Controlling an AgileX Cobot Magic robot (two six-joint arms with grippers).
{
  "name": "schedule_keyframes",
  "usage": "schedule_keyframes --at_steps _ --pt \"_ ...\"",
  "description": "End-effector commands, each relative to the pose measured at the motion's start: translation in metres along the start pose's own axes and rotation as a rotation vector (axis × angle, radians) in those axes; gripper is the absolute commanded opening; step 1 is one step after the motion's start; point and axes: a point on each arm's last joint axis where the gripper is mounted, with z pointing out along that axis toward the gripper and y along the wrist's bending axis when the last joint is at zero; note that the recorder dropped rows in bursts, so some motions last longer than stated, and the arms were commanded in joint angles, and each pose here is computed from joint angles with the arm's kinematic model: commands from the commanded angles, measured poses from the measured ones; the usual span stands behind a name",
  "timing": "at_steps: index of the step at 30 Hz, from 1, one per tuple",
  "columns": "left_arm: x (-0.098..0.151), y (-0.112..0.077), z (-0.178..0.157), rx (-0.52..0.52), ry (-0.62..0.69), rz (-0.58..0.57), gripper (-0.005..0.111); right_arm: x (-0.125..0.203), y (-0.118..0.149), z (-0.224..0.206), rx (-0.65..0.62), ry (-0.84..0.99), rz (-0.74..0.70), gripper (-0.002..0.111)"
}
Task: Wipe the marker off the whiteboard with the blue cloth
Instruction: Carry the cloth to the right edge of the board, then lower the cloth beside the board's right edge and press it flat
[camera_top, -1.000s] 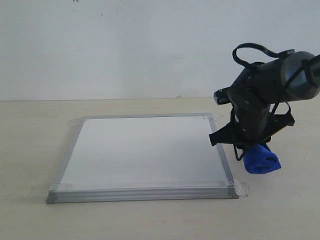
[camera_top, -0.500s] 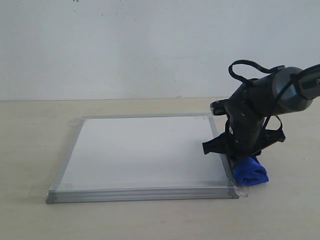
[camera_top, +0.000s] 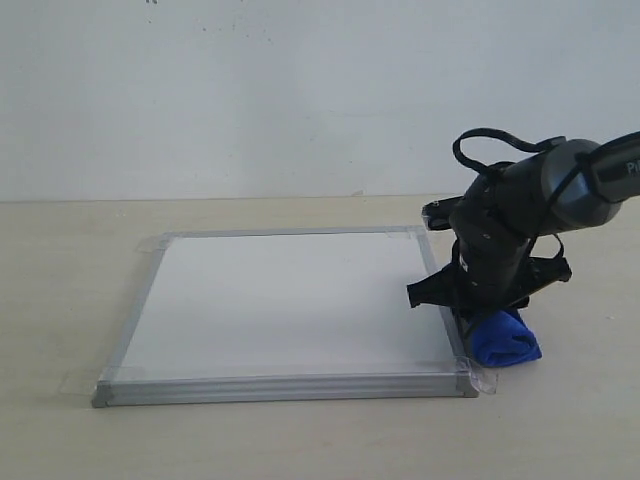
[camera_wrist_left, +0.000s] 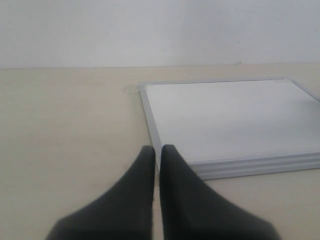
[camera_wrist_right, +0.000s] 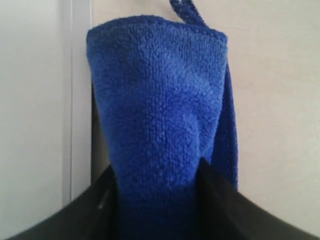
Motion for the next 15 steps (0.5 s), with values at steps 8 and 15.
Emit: schedule_keyframes --at_steps 8,15 --pt "0.0 0.0 0.0 0.005 -0.008 -0.003 0.004 -0.009 -0.006 -0.016 -0.015 -0.047 0.001 0.057" --pt "0.0 0.0 0.0 0.005 -0.008 -0.003 0.004 -0.021 -0.016 -0.054 -0.026 -0.128 -0.013 0.057"
